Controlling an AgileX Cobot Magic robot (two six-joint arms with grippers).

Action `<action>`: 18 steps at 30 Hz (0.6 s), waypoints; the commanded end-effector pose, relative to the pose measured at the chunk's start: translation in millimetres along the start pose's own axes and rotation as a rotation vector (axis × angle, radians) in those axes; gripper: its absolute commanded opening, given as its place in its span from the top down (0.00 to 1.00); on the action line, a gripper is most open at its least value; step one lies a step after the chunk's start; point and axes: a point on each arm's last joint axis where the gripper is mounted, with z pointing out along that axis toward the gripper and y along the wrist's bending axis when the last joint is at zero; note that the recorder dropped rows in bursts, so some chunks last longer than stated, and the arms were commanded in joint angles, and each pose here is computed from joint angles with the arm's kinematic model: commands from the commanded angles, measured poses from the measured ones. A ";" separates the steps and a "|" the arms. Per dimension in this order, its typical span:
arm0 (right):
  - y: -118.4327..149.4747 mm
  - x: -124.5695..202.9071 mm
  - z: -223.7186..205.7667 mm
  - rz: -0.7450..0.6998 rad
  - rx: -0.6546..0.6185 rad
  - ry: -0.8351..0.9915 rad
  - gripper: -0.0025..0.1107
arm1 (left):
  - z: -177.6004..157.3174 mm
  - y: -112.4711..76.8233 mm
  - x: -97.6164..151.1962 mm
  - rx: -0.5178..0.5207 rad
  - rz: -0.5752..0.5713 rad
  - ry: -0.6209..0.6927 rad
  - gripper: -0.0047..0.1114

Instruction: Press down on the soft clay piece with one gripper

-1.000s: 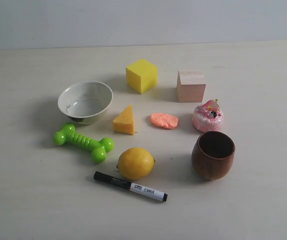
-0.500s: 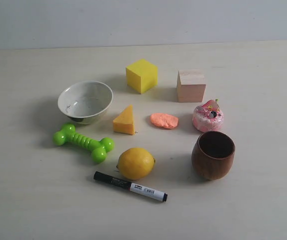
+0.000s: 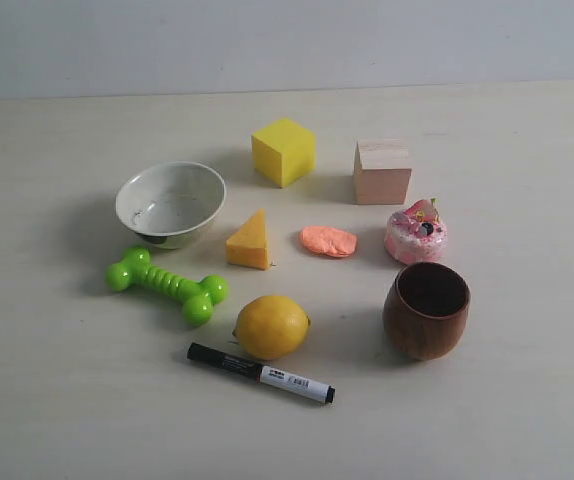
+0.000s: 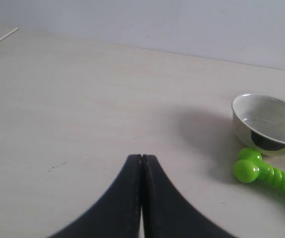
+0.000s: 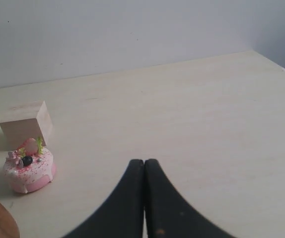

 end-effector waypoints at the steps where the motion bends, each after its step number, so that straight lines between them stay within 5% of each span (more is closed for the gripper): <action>1: -0.2 -0.4 0.1 -0.016 0.000 -0.021 0.98 | -0.8 -0.6 -2.2 0.008 -0.008 -0.019 0.96; 13: -0.1 -2.3 0.0 -0.046 0.000 -0.043 0.98 | -0.8 -0.6 -2.2 0.008 -0.008 -0.019 0.96; 18: 0.8 -15.7 -1.5 -0.046 -0.006 -0.191 0.98 | -0.8 -0.6 -2.2 0.008 -0.008 -0.019 0.96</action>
